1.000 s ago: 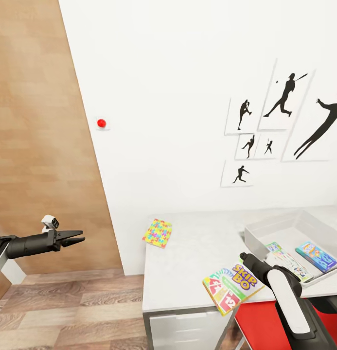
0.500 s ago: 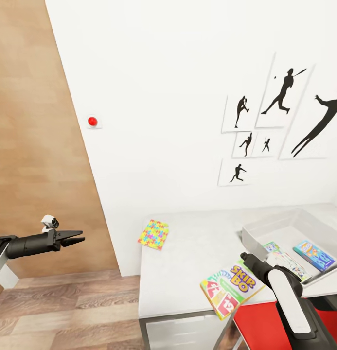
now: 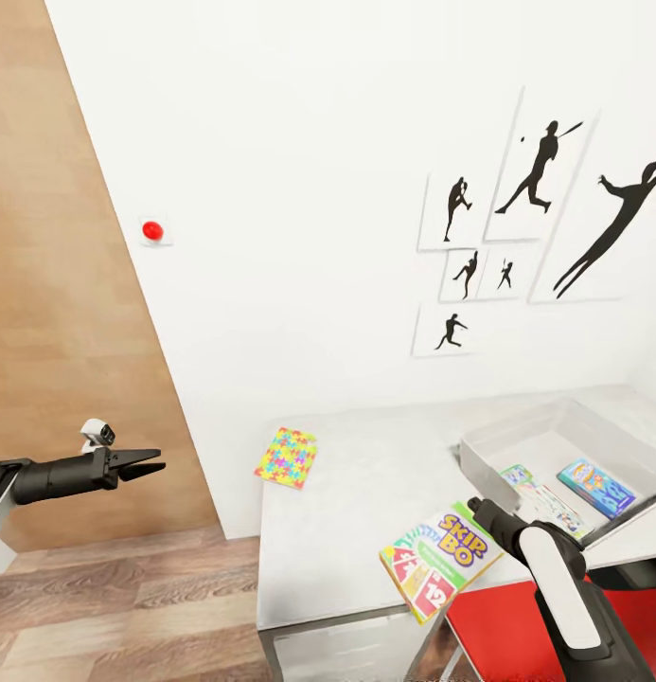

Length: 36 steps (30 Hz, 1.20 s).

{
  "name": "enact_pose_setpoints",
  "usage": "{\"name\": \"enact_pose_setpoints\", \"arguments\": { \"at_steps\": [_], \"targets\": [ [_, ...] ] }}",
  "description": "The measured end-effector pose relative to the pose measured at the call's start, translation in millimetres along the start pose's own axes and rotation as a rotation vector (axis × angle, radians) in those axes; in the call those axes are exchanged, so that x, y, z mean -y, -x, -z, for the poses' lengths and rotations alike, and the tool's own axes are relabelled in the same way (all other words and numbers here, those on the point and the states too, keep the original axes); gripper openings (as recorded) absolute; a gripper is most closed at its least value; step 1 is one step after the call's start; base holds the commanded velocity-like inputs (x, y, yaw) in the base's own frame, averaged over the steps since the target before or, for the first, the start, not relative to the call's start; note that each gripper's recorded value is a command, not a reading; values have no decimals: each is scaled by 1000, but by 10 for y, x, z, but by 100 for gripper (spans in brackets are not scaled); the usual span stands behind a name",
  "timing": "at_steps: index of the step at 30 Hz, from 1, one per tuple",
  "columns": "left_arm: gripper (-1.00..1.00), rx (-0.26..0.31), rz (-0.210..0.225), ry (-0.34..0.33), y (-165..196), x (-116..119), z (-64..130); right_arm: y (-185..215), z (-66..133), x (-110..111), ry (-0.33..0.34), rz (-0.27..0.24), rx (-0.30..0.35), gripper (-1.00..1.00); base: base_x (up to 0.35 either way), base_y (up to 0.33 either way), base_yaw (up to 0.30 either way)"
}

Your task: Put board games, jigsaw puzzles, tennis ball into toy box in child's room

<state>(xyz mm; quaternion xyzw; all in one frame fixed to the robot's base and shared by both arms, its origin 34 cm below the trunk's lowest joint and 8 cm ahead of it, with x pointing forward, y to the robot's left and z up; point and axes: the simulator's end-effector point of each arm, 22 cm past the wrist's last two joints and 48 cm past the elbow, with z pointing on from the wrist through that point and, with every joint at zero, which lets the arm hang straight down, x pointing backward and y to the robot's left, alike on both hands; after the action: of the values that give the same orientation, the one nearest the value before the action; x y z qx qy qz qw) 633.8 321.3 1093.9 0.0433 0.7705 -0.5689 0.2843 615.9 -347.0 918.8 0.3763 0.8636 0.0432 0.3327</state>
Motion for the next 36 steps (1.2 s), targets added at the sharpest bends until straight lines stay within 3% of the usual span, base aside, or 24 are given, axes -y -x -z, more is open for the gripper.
{"name": "enact_pose_setpoints", "arguments": {
  "at_steps": [23,36],
  "targets": [
    [100,-11,29,7,-63,-150,-47,-89,-133,43,-20,-12,-1,100,0,0,-78],
    [100,-11,30,7,-64,-154,-49,-143,-135,-22,-9,18,-7,100,0,0,-3]
  ]
}}
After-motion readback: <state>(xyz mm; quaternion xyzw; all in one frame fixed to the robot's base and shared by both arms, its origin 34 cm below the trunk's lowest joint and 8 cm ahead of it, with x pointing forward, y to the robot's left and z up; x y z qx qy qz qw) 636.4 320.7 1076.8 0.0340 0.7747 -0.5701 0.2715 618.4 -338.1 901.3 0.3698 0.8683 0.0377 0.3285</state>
